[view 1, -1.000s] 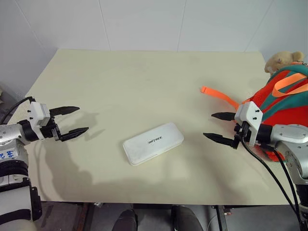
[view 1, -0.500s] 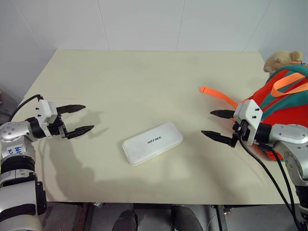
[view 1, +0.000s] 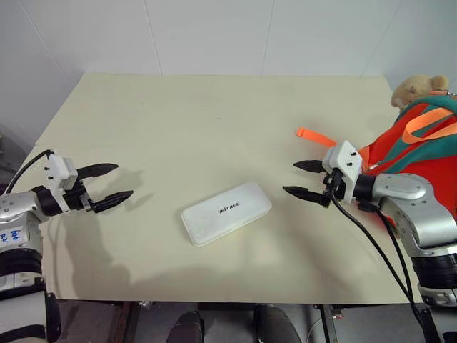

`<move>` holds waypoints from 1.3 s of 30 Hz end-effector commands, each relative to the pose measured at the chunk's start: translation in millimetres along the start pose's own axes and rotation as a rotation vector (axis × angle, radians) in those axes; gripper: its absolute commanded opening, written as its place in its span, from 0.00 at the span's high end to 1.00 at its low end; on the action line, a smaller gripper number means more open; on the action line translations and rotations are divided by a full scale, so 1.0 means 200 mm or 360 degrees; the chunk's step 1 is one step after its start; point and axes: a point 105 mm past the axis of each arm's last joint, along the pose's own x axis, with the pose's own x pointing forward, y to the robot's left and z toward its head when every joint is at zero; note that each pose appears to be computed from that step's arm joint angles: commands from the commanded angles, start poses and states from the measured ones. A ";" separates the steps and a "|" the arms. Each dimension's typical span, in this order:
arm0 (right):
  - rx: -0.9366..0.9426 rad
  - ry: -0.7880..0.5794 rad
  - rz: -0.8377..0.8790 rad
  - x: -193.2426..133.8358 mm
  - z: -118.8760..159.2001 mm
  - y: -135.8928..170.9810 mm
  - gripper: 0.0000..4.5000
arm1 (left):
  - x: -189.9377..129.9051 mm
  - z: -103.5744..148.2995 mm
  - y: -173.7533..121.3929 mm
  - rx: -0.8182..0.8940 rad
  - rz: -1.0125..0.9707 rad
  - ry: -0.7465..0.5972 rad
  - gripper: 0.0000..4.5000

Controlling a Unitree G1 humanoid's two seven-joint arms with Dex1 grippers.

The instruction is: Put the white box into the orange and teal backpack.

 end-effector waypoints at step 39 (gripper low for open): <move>-0.0130 0.0051 -0.0134 0.13 -0.05 -0.06 0.97 | 0.15 0.08 -0.29 -0.0501 -0.0057 0.0161 1.00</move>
